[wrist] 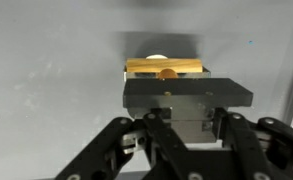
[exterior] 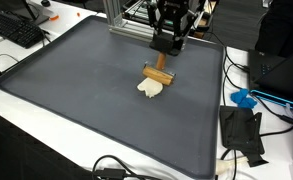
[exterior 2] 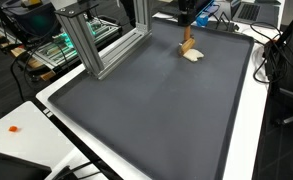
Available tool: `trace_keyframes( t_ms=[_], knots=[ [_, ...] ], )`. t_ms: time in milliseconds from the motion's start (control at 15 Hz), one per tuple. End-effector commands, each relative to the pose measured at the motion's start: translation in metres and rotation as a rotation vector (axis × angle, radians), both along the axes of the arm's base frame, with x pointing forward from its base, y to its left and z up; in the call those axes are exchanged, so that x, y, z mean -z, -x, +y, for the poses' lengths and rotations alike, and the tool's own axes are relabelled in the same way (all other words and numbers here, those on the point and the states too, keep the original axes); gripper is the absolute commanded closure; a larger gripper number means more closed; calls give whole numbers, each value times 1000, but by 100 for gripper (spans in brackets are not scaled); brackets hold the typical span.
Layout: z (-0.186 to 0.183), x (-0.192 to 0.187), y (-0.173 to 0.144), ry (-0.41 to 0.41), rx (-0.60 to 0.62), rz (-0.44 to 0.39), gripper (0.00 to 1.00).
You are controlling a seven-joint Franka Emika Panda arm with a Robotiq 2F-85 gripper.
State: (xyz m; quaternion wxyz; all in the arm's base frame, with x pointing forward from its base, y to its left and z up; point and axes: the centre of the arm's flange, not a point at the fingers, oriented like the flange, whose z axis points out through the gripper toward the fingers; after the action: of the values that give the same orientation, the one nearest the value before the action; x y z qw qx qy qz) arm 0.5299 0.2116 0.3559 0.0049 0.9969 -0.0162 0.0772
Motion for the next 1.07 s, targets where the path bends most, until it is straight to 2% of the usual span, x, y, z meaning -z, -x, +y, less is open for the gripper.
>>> trace_keyframes(
  t_ms=[0, 400, 667, 1000],
  knots=[
    [-6, -35, 7, -19, 4, -14, 78],
    [-20, -85, 19, -13, 34, -33, 78],
    [-40, -130, 49, -48, 30, 7, 78],
    [-56, -164, 96, -108, -22, 59, 78]
  ],
)
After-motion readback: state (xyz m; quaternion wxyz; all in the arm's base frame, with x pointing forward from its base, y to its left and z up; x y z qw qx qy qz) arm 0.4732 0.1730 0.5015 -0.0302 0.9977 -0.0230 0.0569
